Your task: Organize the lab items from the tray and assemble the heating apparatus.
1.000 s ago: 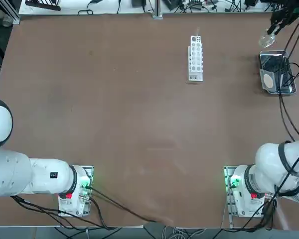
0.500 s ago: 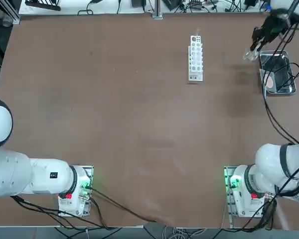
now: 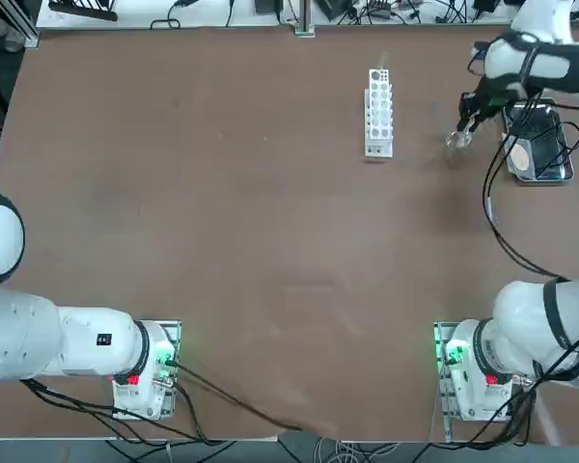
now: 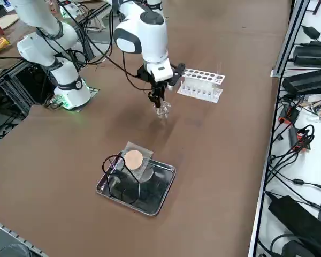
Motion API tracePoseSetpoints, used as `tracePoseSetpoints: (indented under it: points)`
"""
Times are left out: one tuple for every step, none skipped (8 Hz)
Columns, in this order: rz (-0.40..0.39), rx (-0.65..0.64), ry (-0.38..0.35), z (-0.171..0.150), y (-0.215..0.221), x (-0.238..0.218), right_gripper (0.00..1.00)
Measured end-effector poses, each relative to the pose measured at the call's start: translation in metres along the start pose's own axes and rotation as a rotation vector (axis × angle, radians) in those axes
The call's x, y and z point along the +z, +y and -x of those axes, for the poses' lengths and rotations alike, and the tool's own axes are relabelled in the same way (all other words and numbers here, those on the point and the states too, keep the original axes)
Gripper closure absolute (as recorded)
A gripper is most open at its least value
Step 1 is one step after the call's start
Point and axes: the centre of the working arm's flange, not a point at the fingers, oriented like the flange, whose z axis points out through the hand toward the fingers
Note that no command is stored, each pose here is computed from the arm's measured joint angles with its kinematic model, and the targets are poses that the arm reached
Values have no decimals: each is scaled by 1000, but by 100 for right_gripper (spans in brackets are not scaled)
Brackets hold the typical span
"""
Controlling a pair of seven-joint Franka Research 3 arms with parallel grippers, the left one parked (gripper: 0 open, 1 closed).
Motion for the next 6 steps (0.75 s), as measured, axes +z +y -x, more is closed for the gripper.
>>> tracePoseSetpoints:
  points:
    - [-1,1,-3,6,0,10,70]
    - [-2,1,-11,10,1,16,70]
    - [-4,2,-16,11,1,20,70]
    - [-6,6,-20,10,3,23,70]
    - [-3,9,-25,11,8,26,70]
    - [3,10,-29,11,14,29,70]
